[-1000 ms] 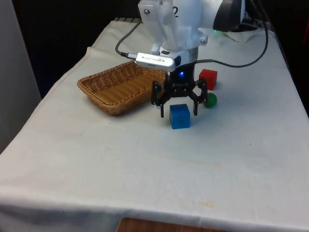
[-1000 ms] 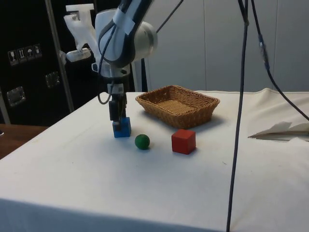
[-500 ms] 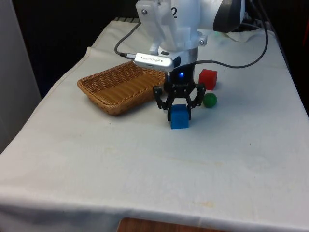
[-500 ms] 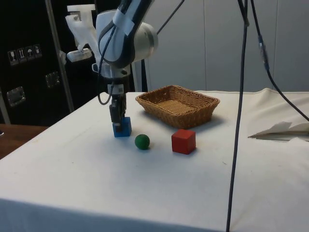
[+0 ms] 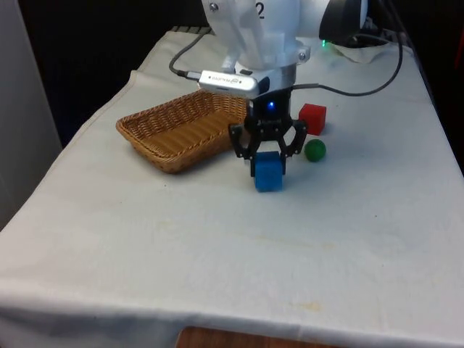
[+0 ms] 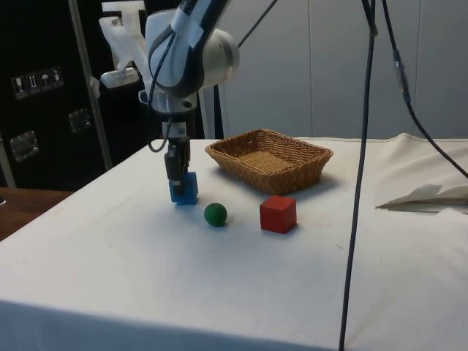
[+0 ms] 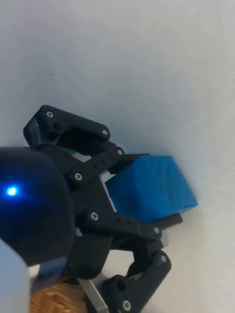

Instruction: Place all non-red objects into the basket.

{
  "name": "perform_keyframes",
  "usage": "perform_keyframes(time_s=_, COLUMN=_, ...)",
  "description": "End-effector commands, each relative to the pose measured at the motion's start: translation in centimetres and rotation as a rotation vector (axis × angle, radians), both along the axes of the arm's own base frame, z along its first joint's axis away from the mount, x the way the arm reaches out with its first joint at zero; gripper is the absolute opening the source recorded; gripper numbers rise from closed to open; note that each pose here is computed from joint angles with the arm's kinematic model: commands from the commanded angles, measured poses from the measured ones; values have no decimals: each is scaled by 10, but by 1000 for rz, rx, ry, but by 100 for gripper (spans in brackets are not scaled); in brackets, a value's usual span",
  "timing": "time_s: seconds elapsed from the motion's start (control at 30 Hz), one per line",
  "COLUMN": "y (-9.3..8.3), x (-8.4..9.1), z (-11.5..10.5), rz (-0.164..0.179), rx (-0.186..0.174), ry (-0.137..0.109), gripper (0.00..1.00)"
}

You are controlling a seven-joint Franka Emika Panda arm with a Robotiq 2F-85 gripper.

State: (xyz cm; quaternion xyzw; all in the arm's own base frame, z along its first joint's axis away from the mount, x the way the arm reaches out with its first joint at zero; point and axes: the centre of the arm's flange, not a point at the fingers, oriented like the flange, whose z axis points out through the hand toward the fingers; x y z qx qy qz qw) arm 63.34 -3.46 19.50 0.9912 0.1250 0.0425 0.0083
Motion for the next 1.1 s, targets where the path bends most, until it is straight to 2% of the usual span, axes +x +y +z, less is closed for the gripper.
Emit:
perform_keyframes(time_s=0.0, y=-1, x=-2, z=8, rz=-1, rx=-1, ry=2, gripper=0)
perform_keyframes(time_s=0.23, y=-6, x=-1, z=26, rz=-10, rx=14, ry=6, gripper=0)
perform_keyframes(time_s=0.43, y=-16, x=-2, z=47, rz=-19, rx=16, ry=19, gripper=0)
perform_keyframes(time_s=0.5, y=-15, x=-1, z=46, rz=-20, rx=22, ry=12, gripper=0)
perform_keyframes(time_s=0.53, y=-21, x=-2, z=55, rz=-22, rx=20, ry=24, gripper=0)
perform_keyframes(time_s=0.73, y=-35, x=-3, z=71, rz=-40, rx=26, ry=42, gripper=0)
perform_keyframes(time_s=0.8, y=-33, x=-2, z=69, rz=-37, rx=30, ry=34, gripper=0)
perform_keyframes(time_s=0.83, y=-38, x=-3, z=76, rz=-46, rx=28, ry=48, gripper=0)
perform_keyframes(time_s=1.07, y=-53, x=-2, z=93, rz=-73, rx=35, ry=70, gripper=0)
